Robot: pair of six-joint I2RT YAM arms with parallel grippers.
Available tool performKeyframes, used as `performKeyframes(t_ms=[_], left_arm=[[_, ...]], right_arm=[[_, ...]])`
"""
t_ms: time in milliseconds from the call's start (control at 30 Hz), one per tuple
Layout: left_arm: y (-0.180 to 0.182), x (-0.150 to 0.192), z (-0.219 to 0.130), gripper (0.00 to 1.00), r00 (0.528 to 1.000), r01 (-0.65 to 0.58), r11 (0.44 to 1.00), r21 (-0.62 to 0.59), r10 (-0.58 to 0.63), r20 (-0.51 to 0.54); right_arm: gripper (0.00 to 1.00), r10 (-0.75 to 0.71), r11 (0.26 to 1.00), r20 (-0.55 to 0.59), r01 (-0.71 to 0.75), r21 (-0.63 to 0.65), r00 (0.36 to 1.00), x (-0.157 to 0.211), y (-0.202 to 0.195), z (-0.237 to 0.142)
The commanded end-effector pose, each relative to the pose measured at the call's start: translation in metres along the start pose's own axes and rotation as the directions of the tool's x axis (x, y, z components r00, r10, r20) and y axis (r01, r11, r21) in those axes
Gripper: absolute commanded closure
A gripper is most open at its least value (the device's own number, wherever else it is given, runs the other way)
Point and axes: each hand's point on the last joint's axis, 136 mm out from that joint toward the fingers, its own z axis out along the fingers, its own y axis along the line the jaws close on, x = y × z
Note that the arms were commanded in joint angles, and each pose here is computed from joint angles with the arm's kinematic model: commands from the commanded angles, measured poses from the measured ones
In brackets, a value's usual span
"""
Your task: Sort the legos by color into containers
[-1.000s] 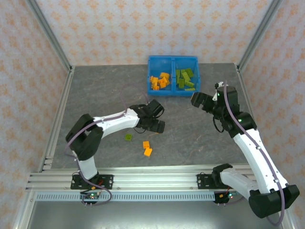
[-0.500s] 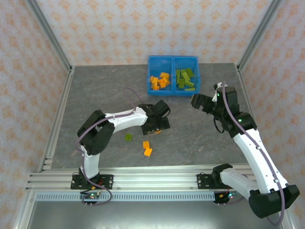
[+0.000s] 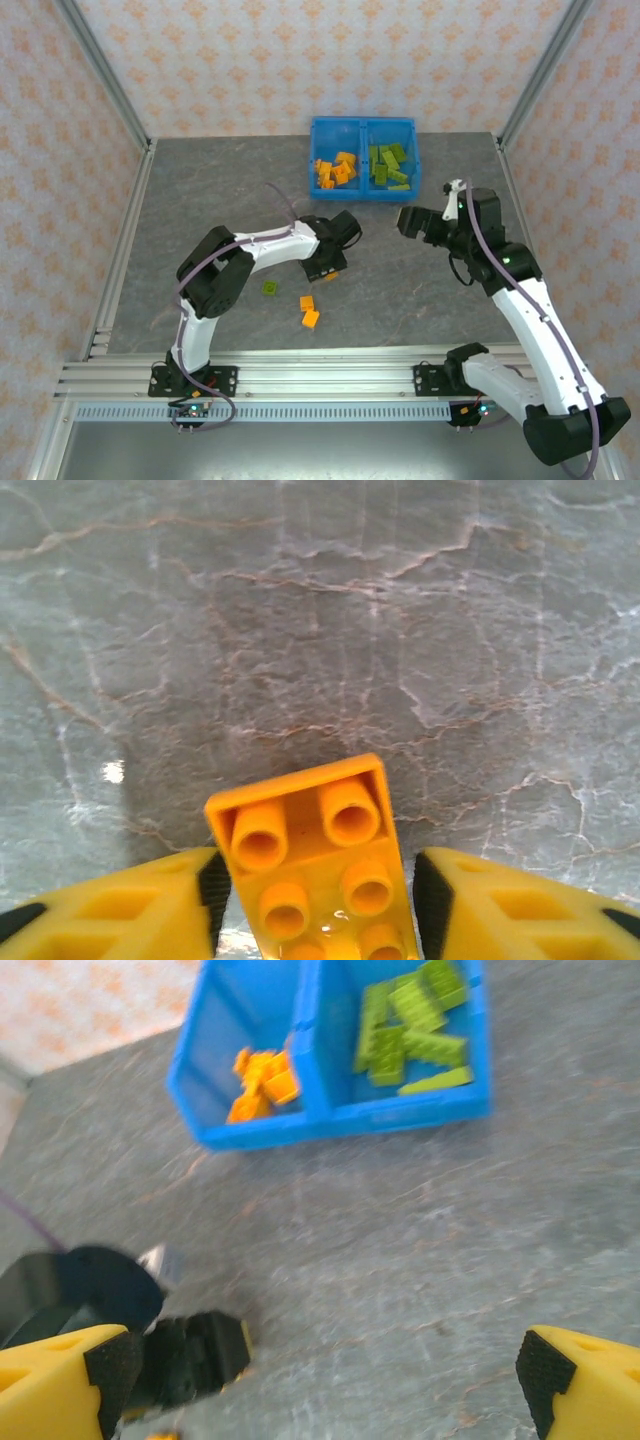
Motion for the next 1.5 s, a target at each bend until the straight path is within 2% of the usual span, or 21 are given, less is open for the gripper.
performKeyframes(t_ms=[0,133,267,367,533,667,767,867,1067,1133,1267,1333,1400,1433,1467], left_arm=[[0.030,0.003,0.009,0.57,1.000,0.015,0.995,-0.098,-0.016,-0.002],[0.028,-0.006,0.003,0.69,1.000,0.002,0.997,-0.077,0.000,0.023],[0.013,-0.024,-0.013,0.75,0.997,-0.051,0.998,-0.022,0.052,0.055],[0.002,-0.058,-0.043,0.77,0.987,-0.085,0.996,0.030,0.080,0.142],[-0.026,-0.143,-0.112,0.79,0.932,-0.157,0.982,0.100,0.114,0.344],[-0.063,-0.212,-0.152,0.79,0.851,-0.253,0.963,0.089,0.178,0.495],[-0.095,-0.255,-0.160,0.79,0.771,-0.324,0.944,0.064,0.224,0.596],[-0.120,-0.293,-0.163,0.79,0.702,-0.336,0.940,0.066,0.203,0.683],[-0.157,-0.337,-0.152,0.79,0.565,-0.330,0.934,0.140,0.077,0.821],[-0.159,-0.348,-0.149,0.79,0.513,-0.308,0.943,0.126,0.053,0.857],[-0.159,-0.368,-0.147,0.78,0.399,-0.310,0.950,0.044,0.088,0.913],[-0.160,-0.377,-0.143,0.75,0.370,-0.315,0.948,0.047,0.077,0.926],[-0.155,-0.387,-0.137,0.74,0.368,-0.292,0.953,0.079,0.036,0.929],[-0.150,-0.392,-0.133,0.71,0.369,-0.276,0.957,0.088,0.021,0.929],[-0.148,-0.395,-0.131,0.63,0.371,-0.270,0.958,0.092,0.015,0.929]], right_arm=[[0.03,-0.120,0.969,-0.154,0.082,-0.234,0.981,0.042,0.031,0.005],[0.05,-0.215,0.914,-0.263,0.100,-0.393,0.941,0.084,0.045,-0.003],[0.07,-0.240,0.873,-0.299,0.070,-0.483,0.923,0.098,0.057,-0.011],[0.07,-0.224,0.878,-0.262,0.077,-0.473,0.939,0.085,0.060,-0.010],[0.05,-0.176,0.901,-0.177,0.086,-0.424,0.968,0.056,0.059,-0.003],[0.05,-0.135,0.918,-0.146,0.068,-0.390,0.980,0.043,0.057,0.001],[0.06,-0.109,0.923,-0.129,0.053,-0.380,0.986,0.037,0.057,0.003],[0.06,-0.088,0.925,-0.125,0.034,-0.379,0.988,0.034,0.058,0.001],[0.06,-0.087,0.927,-0.115,0.038,-0.373,0.990,0.031,0.059,-0.006],[0.06,-0.081,0.927,-0.114,0.033,-0.375,0.990,0.031,0.060,-0.007],[0.06,-0.078,0.931,-0.125,0.027,-0.364,0.989,0.036,0.056,-0.007],[0.06,-0.084,0.933,-0.132,0.031,-0.360,0.988,0.039,0.055,-0.007],[0.06,-0.090,0.934,-0.133,0.037,-0.355,0.987,0.040,0.054,-0.007],[0.06,-0.091,0.934,-0.131,0.039,-0.354,0.987,0.039,0.054,-0.007],[0.06,-0.093,0.933,-0.127,0.042,-0.356,0.988,0.038,0.055,-0.008]])
